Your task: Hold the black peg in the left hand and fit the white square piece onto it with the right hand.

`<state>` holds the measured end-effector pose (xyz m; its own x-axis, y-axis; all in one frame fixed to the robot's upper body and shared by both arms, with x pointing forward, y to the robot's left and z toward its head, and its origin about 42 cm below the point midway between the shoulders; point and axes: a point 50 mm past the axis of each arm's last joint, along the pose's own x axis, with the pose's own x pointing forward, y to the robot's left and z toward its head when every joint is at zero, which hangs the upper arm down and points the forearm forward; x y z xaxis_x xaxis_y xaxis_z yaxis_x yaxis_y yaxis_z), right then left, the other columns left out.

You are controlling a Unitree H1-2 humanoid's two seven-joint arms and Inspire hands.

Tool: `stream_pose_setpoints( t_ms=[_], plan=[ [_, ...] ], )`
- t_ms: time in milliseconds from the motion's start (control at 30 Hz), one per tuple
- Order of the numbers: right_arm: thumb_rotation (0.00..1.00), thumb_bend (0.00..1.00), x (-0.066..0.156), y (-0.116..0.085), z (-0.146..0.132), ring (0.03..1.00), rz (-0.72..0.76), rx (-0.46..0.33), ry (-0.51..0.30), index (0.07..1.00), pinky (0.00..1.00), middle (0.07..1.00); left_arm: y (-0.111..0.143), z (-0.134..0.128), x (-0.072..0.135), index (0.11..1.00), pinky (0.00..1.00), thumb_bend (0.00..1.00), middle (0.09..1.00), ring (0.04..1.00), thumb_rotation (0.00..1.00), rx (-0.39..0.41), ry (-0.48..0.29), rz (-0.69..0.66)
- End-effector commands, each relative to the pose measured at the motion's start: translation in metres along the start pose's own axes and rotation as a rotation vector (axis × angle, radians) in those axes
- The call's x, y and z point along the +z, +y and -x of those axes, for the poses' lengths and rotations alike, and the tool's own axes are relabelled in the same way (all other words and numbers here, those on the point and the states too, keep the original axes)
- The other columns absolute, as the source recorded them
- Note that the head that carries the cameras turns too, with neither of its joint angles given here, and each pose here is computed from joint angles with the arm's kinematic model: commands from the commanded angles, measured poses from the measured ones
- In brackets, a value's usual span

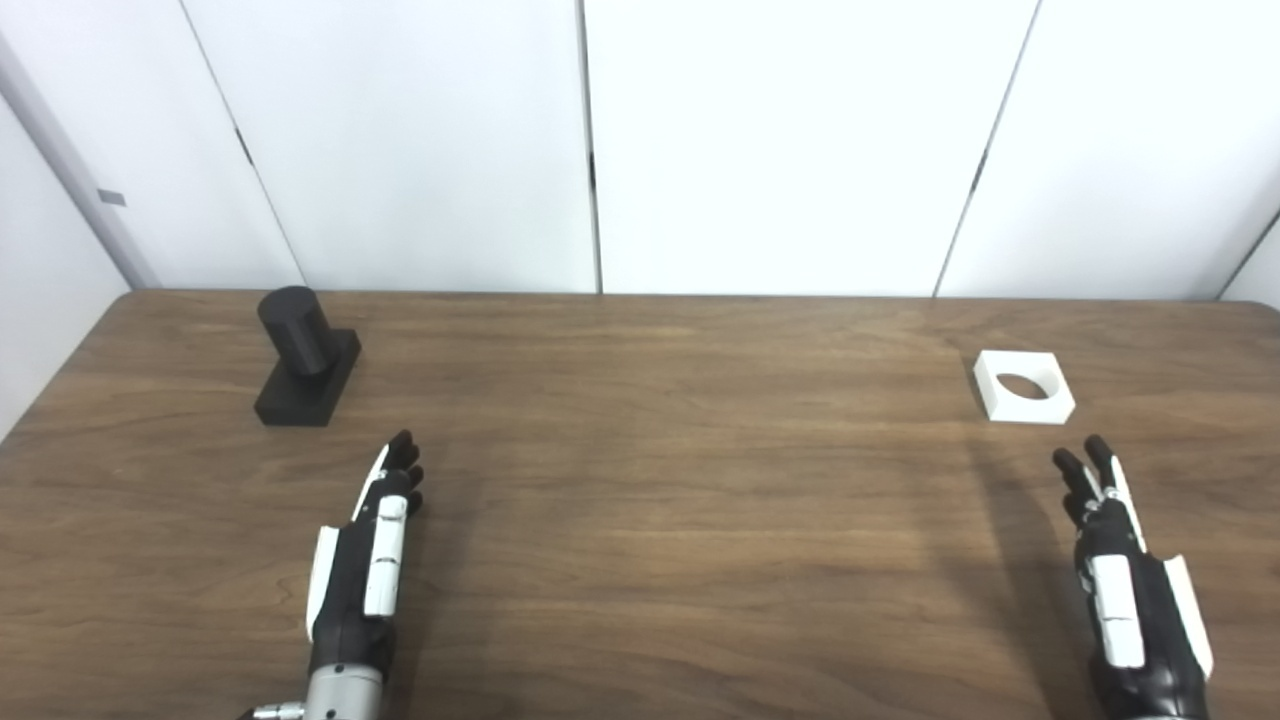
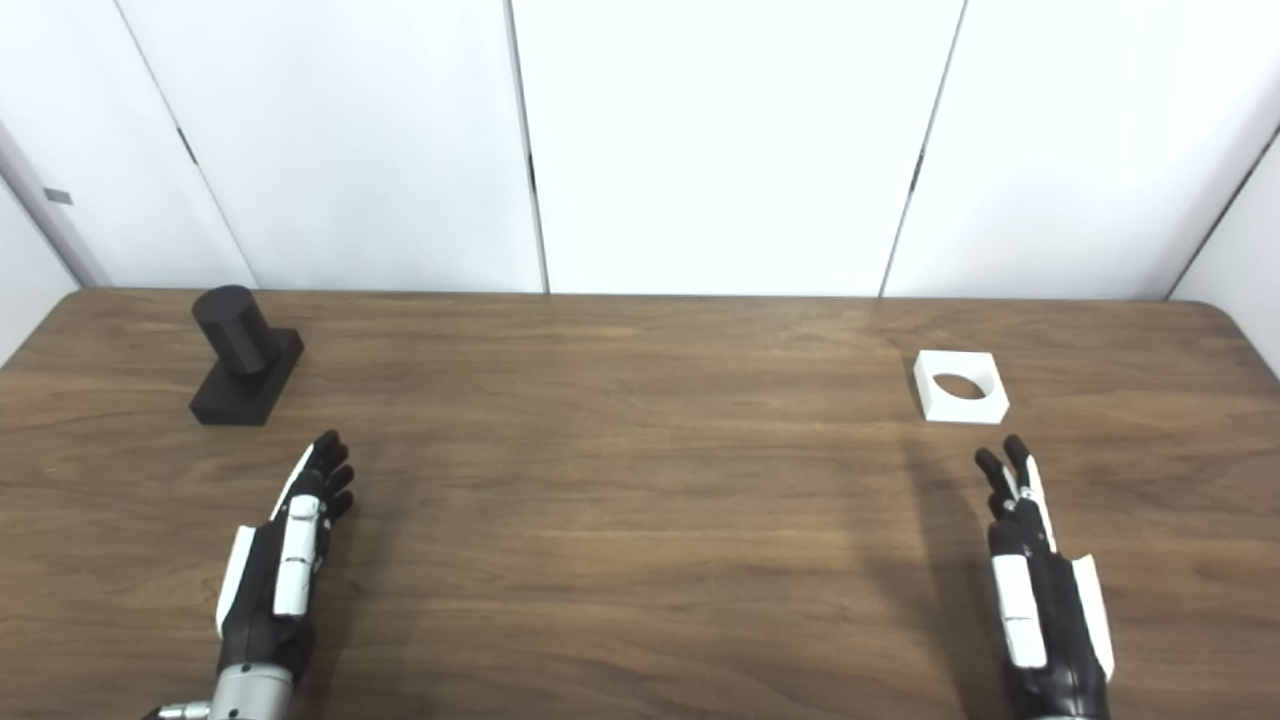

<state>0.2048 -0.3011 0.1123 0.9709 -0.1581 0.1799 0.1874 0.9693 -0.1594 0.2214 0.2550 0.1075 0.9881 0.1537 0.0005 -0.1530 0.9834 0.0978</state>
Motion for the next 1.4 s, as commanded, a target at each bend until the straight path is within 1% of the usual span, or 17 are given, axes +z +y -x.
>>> stream_pose_setpoints(
  t_ms=[0, 100, 167, 300, 367, 433, 567, 633, 733, 767, 800, 867, 967, 1100, 1267, 1367],
  plan=[
    [1.0, 0.6, -0.015, 0.005, 0.006, 0.98, -0.012, -0.009, 0.043, 1.0, 1.0, 0.942, -0.01, 0.009, -0.002, 0.958, 0.94, 0.52, 0.956, 0.943, 1.0, 0.0, 0.018, 0.038],
    [1.0, 0.59, -0.017, 0.002, 0.007, 0.984, -0.016, -0.006, 0.041, 1.0, 1.0, 0.947, -0.014, 0.01, -0.002, 0.953, 0.94, 0.51, 0.952, 0.941, 1.0, -0.002, 0.015, 0.048],
    [1.0, 0.56, -0.019, -0.001, 0.007, 0.985, -0.017, 0.001, 0.031, 1.0, 1.0, 0.95, -0.016, 0.012, -0.003, 0.954, 0.94, 0.5, 0.952, 0.939, 1.0, -0.006, 0.014, 0.045],
    [1.0, 0.56, -0.025, -0.007, 0.005, 0.991, -0.025, 0.011, 0.02, 1.0, 1.0, 0.966, -0.024, 0.014, -0.004, 0.946, 0.92, 0.51, 0.948, 0.939, 1.0, -0.012, 0.029, 0.039],
    [1.0, 0.57, -0.026, -0.011, 0.005, 0.99, -0.012, 0.012, 0.022, 1.0, 1.0, 0.962, -0.028, 0.014, -0.006, 0.948, 0.93, 0.5, 0.952, 0.942, 0.99, -0.017, 0.031, 0.044],
    [1.0, 0.56, -0.026, -0.012, 0.005, 0.997, -0.013, 0.012, 0.028, 1.0, 1.0, 0.96, -0.032, 0.014, -0.009, 0.951, 0.94, 0.49, 0.956, 0.949, 0.99, -0.017, 0.033, 0.053],
    [1.0, 0.54, -0.026, -0.013, 0.005, 1.0, -0.031, 0.021, 0.03, 1.0, 1.0, 0.965, -0.038, 0.014, -0.013, 0.959, 0.96, 0.49, 0.963, 0.963, 1.0, -0.026, 0.037, 0.05],
    [1.0, 0.55, -0.027, -0.014, 0.004, 1.0, -0.034, 0.026, 0.03, 1.0, 1.0, 0.968, -0.039, 0.013, -0.014, 0.964, 0.96, 0.48, 0.967, 0.968, 1.0, -0.033, 0.036, 0.04],
    [1.0, 0.58, -0.028, -0.015, 0.003, 0.996, -0.032, 0.04, 0.022, 1.0, 1.0, 0.967, -0.042, 0.013, -0.017, 0.967, 0.95, 0.48, 0.97, 0.966, 1.0, -0.036, 0.037, 0.034],
    [1.0, 0.59, -0.028, -0.014, 0.003, 0.994, -0.039, 0.022, 0.034, 1.0, 1.0, 0.964, -0.043, 0.013, -0.018, 0.967, 0.95, 0.49, 0.97, 0.966, 1.0, -0.035, 0.041, 0.035],
    [1.0, 0.63, -0.027, -0.013, 0.002, 0.972, -0.041, 0.006, 0.049, 1.0, 1.0, 0.923, -0.044, 0.013, -0.019, 0.968, 0.96, 0.49, 0.973, 0.974, 1.0, -0.035, 0.045, 0.036],
    [1.0, 0.67, -0.026, -0.012, 0.001, 0.952, -0.04, -0.01, 0.065, 0.993, 1.0, 0.891, -0.046, 0.012, -0.02, 0.97, 0.97, 0.5, 0.975, 0.98, 1.0, -0.036, 0.048, 0.039],
    [1.0, 0.65, -0.027, -0.012, 0.0, 0.943, -0.042, -0.009, 0.066, 0.993, 1.0, 0.872, -0.049, 0.012, -0.021, 0.973, 0.97, 0.5, 0.982, 0.985, 1.0, -0.038, 0.05, 0.045],
    [1.0, 0.69, -0.033, -0.016, -0.001, 0.944, -0.038, -0.008, 0.063, 0.986, 1.0, 0.872, -0.053, 0.013, -0.023, 0.966, 0.96, 0.51, 0.98, 0.983, 1.0, -0.038, 0.06, 0.039],
    [1.0, 0.69, -0.035, -0.018, -0.002, 0.939, -0.04, -0.007, 0.072, 0.986, 1.0, 0.874, -0.055, 0.013, -0.023, 0.966, 0.98, 0.52, 0.987, 0.99, 1.0, -0.042, 0.069, 0.033],
    [1.0, 0.7, -0.033, -0.019, -0.001, 0.938, -0.043, -0.011, 0.08, 0.987, 1.0, 0.876, -0.055, 0.014, -0.021, 0.97, 0.96, 0.52, 0.988, 0.988, 1.0, -0.049, 0.069, 0.017]
  ],
)
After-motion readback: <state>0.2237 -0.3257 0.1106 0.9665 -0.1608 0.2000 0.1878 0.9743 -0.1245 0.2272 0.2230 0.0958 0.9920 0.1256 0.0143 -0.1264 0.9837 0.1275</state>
